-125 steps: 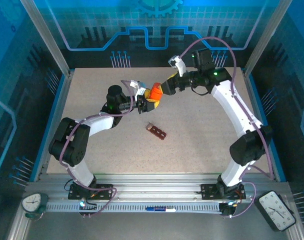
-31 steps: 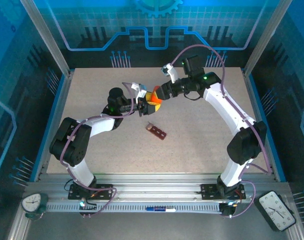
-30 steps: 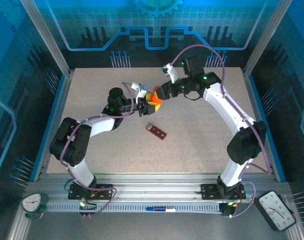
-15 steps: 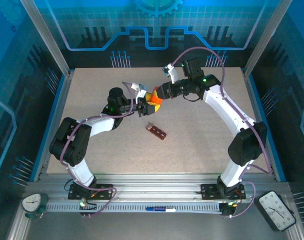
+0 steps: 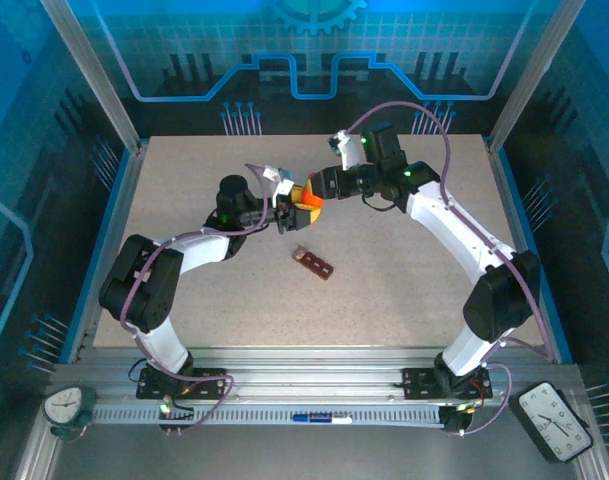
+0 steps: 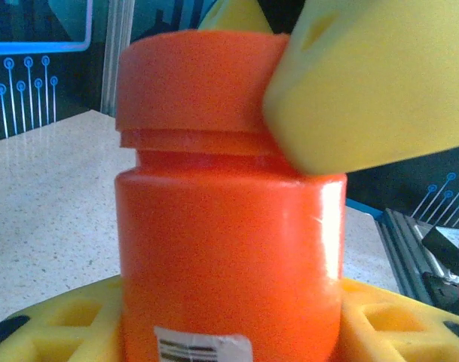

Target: Sort the pills into containers

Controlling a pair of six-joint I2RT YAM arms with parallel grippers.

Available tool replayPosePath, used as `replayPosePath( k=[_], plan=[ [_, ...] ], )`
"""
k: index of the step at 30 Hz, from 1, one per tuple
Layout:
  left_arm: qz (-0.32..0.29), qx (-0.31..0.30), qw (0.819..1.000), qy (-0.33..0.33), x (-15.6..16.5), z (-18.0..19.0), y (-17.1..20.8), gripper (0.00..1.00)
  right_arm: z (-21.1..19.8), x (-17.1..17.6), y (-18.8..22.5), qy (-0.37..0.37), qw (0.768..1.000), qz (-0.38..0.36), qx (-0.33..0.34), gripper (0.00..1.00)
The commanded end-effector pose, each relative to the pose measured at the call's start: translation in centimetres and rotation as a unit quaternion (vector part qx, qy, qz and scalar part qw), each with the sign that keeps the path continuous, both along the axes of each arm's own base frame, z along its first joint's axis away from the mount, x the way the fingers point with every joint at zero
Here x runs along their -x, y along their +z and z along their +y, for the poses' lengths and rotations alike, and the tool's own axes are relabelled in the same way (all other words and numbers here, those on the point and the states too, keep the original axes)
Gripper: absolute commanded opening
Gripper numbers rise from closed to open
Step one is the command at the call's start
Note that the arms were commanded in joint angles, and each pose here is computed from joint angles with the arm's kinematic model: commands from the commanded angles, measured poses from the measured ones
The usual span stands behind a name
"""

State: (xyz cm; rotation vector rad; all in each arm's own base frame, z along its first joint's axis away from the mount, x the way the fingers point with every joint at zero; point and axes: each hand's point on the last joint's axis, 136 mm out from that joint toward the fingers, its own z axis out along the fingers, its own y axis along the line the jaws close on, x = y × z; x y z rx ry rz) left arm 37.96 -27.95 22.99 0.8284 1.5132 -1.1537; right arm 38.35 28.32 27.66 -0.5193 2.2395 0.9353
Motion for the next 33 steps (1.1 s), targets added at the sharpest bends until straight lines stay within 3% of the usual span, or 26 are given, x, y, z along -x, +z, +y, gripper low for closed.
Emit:
replayPosePath(
  k=[1,2,14,27,33],
  plan=[
    [-0.070,0.008,0.997,0.038,-0.5,0.6,2.1,0.57,-0.9,-0.7,0.4,-0.030,0.999,-0.030,0.016,0.21],
    [-0.072,0.006,0.997,0.042,-0.6,0.7,2.0,0.98,-1.3,-1.1,0.3,-0.039,0.999,-0.033,0.016,0.21],
    [-0.070,0.008,0.994,0.081,0.1,2.4,0.7,0.99,-7.8,-5.3,-2.7,-0.146,0.987,-0.038,0.061,0.21],
    [-0.034,-0.049,0.981,0.186,-1.5,5.2,-0.4,0.99,-16.4,-8.1,-10.2,-0.282,0.925,-0.084,0.240,0.21],
    [0.018,-0.091,0.965,0.246,-2.7,6.9,-1.0,0.99,-18.1,-7.9,-13.1,-0.321,0.909,-0.074,0.254,0.21]
  ],
)
